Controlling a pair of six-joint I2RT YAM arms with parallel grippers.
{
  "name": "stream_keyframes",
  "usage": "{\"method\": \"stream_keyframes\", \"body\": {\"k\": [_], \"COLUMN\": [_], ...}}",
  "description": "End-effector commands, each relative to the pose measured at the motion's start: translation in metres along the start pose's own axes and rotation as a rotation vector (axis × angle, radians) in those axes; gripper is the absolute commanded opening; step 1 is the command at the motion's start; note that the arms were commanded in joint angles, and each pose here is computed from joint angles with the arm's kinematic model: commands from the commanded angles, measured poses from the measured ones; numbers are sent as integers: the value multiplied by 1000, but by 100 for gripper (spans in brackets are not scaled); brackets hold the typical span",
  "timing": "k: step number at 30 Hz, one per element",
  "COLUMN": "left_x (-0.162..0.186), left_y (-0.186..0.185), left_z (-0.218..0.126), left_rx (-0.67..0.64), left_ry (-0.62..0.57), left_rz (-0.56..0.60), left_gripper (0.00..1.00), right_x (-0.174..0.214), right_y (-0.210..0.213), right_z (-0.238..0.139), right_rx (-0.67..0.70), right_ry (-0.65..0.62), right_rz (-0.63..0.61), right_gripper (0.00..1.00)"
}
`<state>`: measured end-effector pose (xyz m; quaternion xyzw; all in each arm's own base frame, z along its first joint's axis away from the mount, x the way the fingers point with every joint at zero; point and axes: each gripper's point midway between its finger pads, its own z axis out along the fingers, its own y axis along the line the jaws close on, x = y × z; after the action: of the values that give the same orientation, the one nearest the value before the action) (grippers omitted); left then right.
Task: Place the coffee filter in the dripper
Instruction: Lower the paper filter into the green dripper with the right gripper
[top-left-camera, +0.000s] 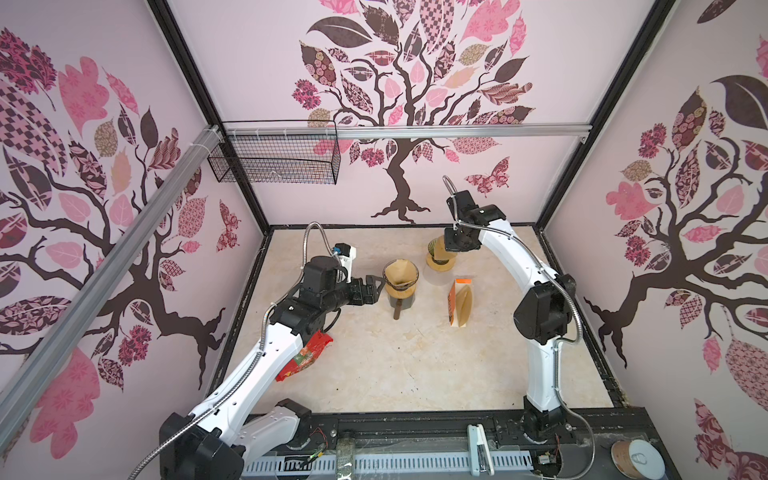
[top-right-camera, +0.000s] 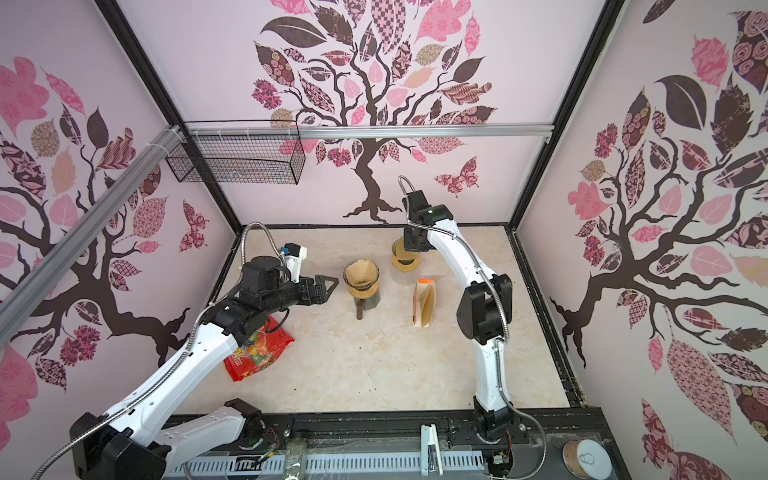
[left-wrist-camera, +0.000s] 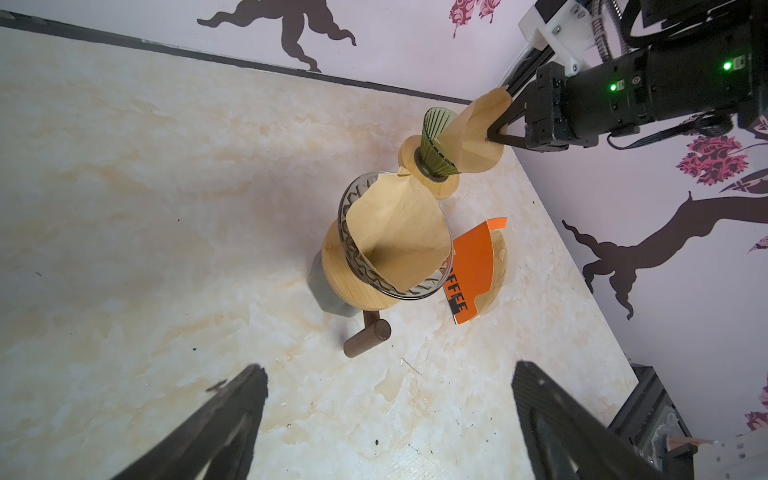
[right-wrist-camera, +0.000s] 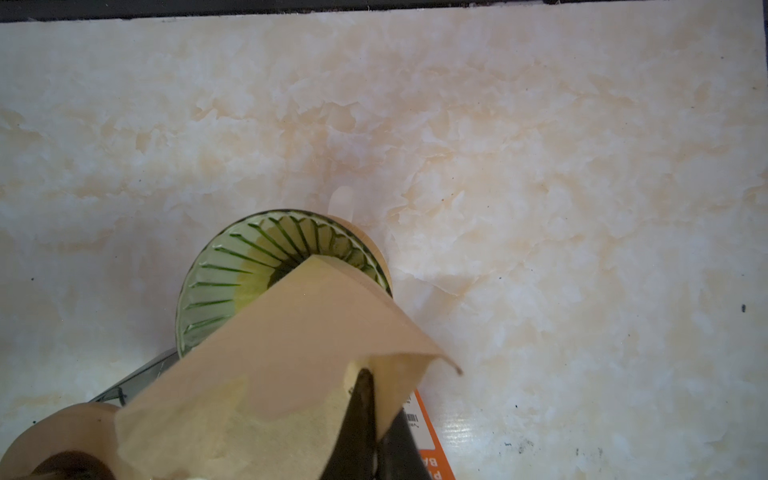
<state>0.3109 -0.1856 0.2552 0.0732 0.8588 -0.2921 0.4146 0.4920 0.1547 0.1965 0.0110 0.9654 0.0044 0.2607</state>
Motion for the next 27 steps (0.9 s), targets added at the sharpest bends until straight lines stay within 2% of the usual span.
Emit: {"method": "stream_keyframes", "body": {"k": [1, 27], "left_x": [8, 9], "left_y": [1, 3], "left_z": [3, 5], "left_rx": [6, 1], "left_ry": [9, 15], "left_rz": [10, 11], "left_gripper": [95, 95], "right_x": [-8, 3], "right_y": [2, 10], "right_z": [-1, 32], "right_rx": [16, 86], "right_ry": [-4, 62], "right_rz": [-25, -95], "right_gripper": [7, 10]}}
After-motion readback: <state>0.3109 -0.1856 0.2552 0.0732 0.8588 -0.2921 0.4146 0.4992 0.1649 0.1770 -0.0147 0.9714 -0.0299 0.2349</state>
